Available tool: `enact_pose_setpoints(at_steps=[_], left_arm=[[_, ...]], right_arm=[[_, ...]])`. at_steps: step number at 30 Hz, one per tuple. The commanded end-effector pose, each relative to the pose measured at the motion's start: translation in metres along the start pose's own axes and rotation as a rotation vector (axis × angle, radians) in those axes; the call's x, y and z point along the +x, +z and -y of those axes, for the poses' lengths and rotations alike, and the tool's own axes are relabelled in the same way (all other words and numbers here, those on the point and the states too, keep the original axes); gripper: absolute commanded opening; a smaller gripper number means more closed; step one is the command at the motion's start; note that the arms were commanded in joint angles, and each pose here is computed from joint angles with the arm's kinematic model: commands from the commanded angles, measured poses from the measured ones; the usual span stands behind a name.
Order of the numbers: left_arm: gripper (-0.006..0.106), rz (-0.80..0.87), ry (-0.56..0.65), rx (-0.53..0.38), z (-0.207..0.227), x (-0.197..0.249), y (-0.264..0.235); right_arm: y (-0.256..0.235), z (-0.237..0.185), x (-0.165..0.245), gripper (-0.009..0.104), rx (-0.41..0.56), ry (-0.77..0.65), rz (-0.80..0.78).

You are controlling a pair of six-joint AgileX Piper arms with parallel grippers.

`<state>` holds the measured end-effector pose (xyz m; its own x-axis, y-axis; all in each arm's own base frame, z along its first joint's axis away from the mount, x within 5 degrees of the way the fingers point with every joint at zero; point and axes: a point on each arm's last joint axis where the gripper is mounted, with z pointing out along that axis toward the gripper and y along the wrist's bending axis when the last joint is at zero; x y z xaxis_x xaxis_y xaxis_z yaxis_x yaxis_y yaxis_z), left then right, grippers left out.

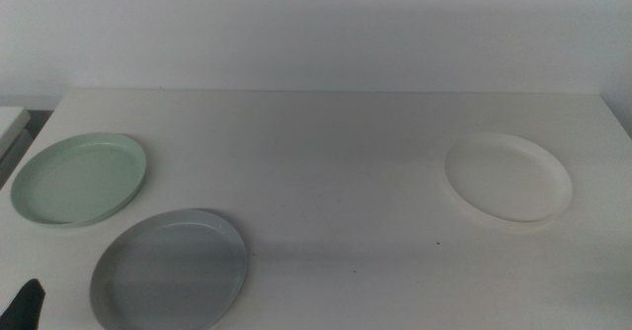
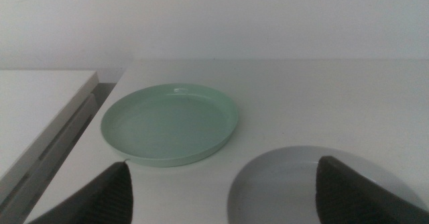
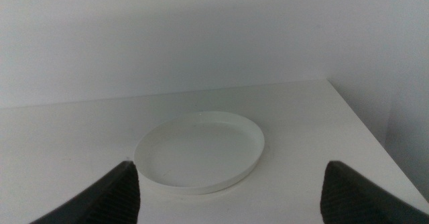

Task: Stack the three bowls on top of each other.

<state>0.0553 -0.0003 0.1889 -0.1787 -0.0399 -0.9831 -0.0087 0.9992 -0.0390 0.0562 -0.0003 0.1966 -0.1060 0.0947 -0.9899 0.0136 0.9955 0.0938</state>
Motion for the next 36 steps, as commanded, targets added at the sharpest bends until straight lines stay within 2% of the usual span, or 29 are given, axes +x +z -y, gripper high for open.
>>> enact_pose_setpoints(at_steps=[1,4,8,14,16,23,27,36], left_arm=[[0.094,0.019,-0.004,-0.018,-0.001,-0.003,-0.001],[0.094,-0.042,-0.031,-0.056,-0.002,-0.037,0.0],[0.094,-0.335,-0.039,-0.111,-0.004,-0.103,0.002],[0.094,-0.754,-0.075,-0.102,-0.008,-0.154,0.029],[0.094,-0.829,-0.092,-0.088,-0.009,-0.161,0.044],[0.094,-1.057,-0.171,-0.019,-0.012,-0.141,0.108],[0.094,-1.072,-0.128,0.071,-0.014,-0.117,0.145],[0.094,-1.157,-0.19,0.026,-0.023,-0.044,0.195]], right_arm=[[0.0,0.0,0.0,0.089,-0.002,-0.014,0.013],[0.0,0.0,0.0,0.089,-0.002,-0.014,0.013],[0.0,0.0,0.0,0.089,-0.002,-0.014,0.013],[0.0,0.0,0.0,0.089,-0.002,-0.014,0.013],[0.0,0.0,0.0,0.089,-0.002,-0.014,0.013],[0.0,0.0,0.0,0.089,-0.002,-0.014,0.013],[0.0,0.0,0.0,0.089,-0.002,-0.014,0.013],[0.0,0.0,0.0,0.089,-0.002,-0.014,0.013]])
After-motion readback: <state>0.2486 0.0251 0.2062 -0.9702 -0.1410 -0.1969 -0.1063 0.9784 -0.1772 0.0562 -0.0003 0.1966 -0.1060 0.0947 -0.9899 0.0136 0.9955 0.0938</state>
